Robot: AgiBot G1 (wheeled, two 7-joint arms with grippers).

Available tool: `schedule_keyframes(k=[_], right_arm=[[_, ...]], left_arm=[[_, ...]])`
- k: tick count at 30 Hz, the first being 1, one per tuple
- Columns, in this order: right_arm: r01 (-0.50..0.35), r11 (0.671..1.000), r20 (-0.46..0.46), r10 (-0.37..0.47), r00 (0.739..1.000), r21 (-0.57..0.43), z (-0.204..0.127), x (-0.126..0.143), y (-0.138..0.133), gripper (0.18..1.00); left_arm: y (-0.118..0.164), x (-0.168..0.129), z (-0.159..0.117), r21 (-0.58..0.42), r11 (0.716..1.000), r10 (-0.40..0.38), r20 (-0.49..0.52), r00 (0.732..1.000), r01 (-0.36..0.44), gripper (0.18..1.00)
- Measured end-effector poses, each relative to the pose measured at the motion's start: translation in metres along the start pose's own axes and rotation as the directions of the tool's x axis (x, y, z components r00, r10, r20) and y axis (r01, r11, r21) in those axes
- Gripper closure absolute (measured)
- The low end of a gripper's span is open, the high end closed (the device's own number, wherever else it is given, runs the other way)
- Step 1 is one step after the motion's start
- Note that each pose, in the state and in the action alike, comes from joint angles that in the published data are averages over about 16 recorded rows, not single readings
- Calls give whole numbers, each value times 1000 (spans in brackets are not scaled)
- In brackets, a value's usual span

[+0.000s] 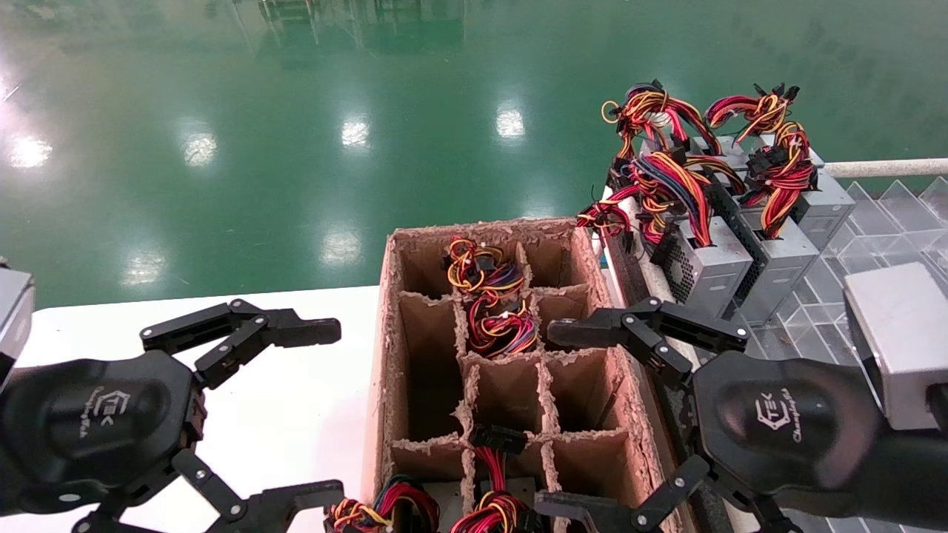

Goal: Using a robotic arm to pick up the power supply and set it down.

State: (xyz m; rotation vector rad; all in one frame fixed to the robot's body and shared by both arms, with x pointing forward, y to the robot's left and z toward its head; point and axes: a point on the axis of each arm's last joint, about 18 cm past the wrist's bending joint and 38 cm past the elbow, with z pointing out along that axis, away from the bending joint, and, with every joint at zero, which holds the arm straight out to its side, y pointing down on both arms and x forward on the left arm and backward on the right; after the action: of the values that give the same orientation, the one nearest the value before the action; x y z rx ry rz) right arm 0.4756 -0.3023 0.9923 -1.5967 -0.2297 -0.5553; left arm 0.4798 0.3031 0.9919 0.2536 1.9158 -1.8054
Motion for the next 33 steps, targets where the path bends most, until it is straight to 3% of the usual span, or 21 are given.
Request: schedule_keyframes(k=[33], right_arm=[[0, 1000, 0, 0, 1000, 0, 0, 0, 0, 179]], left_arm=[[0, 0, 0, 0, 1000, 0, 0, 1000, 0, 185]])
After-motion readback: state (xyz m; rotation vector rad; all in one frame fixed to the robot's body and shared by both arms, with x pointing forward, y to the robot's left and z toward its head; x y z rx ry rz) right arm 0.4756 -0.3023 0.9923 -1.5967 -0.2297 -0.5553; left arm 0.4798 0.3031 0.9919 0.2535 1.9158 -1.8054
